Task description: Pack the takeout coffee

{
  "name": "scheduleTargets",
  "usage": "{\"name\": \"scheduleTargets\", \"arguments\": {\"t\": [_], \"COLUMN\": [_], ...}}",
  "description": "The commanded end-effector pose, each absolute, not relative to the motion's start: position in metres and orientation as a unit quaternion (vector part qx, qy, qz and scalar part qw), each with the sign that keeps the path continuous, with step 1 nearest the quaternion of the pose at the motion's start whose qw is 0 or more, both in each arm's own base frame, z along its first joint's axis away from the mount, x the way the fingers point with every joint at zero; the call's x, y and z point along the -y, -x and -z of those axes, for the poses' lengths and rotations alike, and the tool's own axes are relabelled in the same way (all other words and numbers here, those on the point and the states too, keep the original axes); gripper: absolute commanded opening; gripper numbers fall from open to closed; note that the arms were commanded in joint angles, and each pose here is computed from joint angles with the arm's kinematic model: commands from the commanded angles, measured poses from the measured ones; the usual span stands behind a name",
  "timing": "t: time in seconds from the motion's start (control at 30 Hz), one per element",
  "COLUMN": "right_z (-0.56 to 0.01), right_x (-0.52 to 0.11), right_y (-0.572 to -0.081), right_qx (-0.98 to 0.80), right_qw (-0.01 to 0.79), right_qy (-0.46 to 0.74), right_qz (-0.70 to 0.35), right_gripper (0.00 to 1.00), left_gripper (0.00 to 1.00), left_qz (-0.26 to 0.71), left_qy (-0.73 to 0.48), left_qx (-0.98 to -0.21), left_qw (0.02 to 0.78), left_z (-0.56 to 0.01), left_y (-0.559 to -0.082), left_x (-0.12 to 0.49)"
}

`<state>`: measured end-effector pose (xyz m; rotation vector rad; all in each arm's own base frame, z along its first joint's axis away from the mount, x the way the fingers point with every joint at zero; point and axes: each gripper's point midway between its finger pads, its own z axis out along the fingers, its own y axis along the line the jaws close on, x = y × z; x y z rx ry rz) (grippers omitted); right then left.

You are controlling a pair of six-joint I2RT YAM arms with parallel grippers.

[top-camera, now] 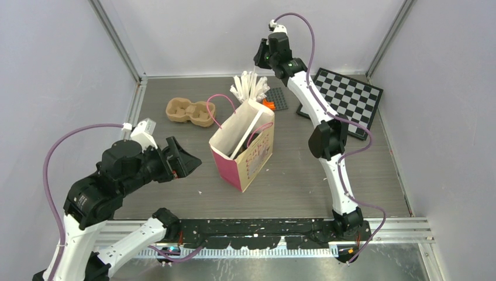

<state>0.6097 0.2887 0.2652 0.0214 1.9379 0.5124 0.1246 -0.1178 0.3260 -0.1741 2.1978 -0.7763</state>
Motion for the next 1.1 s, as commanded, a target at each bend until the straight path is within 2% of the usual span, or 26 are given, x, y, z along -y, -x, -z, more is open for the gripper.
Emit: {"name": "scheduleTargets", "arguments": {"t": [0.0,0.1,0.13,0.17,0.4,1.07], "right_z": [-0.296,-0.311,-0.316,-0.323,-0.384,-0.534], "right_x": [-0.293,-0.291,-0.288,-0.285,-0.266,-0.212], "right_y": [-0.618,-0.621,-0.623,-0.623,-0.609,-0.506], "right_qx": [-0.784,-0.769,-0.765,-0.760,-0.726,-0.661], "right_qw": [0.570,0.579,0.584,0.590,0.630,0.707], "right_qy": [-0.017,-0.026,-0.029,-0.030,-0.027,-0.001], "right_qz": [-0.245,-0.268,-0.270,-0.271,-0.275,-0.250], "right_gripper": [0.23,0.10,0.02,0.00,0.00,0.00], "left_gripper": [1.00,1.00,1.00,1.00,1.00,1.00], "left_qz": [0.305,0.304,0.303,0.304,0.303,0.296], "left_qy": [0.056,0.054,0.054,0.054,0.048,0.017], "left_qx": [-0.855,-0.855,-0.855,-0.855,-0.855,-0.867], "left_qw": [0.415,0.416,0.416,0.417,0.419,0.401], "left_z": [-0.341,-0.342,-0.342,-0.342,-0.340,-0.325], "left_y": [-0.130,-0.129,-0.129,-0.128,-0.129,-0.139], "left_x": [0.117,0.116,0.116,0.115,0.116,0.130]}}
